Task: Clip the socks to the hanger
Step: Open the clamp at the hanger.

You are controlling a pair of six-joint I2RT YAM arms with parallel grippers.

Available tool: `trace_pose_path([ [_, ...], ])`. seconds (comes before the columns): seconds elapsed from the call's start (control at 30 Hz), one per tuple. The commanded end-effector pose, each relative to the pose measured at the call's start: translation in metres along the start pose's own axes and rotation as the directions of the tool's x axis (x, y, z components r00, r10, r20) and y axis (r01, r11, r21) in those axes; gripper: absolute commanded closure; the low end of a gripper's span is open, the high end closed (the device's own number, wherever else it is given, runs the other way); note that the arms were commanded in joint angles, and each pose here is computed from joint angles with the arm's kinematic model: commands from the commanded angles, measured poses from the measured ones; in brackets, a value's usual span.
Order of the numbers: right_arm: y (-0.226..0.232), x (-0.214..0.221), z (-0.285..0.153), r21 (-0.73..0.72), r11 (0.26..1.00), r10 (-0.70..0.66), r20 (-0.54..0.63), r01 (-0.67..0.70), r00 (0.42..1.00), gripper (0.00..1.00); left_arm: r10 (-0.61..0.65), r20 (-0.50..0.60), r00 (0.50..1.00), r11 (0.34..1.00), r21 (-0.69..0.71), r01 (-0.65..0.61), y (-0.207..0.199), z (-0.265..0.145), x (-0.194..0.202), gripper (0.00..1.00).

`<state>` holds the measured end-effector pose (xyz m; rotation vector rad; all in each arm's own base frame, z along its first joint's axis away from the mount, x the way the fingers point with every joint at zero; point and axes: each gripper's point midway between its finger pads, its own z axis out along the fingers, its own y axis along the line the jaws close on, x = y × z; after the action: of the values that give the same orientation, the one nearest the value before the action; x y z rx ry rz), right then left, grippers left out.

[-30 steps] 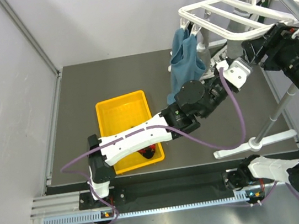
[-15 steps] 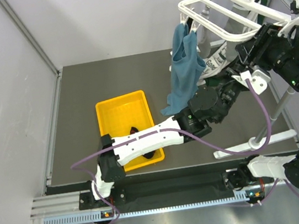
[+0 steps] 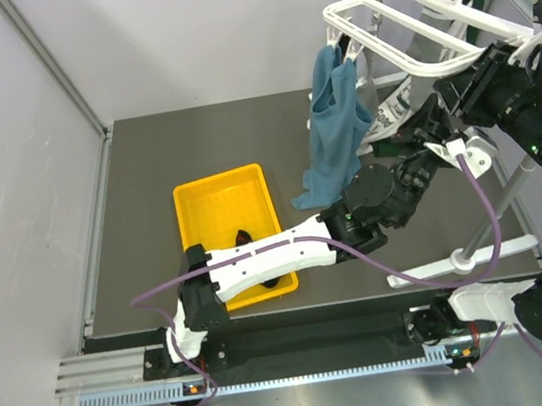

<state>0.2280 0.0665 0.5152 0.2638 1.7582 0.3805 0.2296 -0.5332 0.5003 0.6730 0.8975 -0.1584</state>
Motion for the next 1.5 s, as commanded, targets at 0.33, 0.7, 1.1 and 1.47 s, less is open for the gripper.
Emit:
trace_pose_path([
  [0.33, 0.003, -0.007, 0.013, 0.003, 1.000, -0.004, 0.046, 0.004, 0.999, 1.00, -0.258, -0.013, 0.966, 0.942, 0.221, 0.254, -0.012, -0.036, -0.006, 0.38],
  [0.7, 0.011, -0.004, 0.004, -0.079, 0.995, -0.060, 0.044, 0.063, 0.997, 1.00, -0.667, -0.083, 0.740, 0.609, 0.512, 0.606, 0.058, -0.064, -0.032, 0.36],
  [1.1, 0.012, 0.006, 0.003, -0.113, 0.989, -0.089, 0.033, 0.092, 0.996, 1.00, -0.806, -0.198, 0.558, 0.431, 0.452, 0.781, 0.097, -0.051, 0.004, 0.40],
  [1.47, 0.016, 0.004, -0.005, -0.151, 0.983, -0.100, 0.045, 0.106, 0.994, 1.00, -0.782, -0.259, 0.567, 0.420, 0.452, 0.787, 0.091, -0.046, 0.009, 0.40],
])
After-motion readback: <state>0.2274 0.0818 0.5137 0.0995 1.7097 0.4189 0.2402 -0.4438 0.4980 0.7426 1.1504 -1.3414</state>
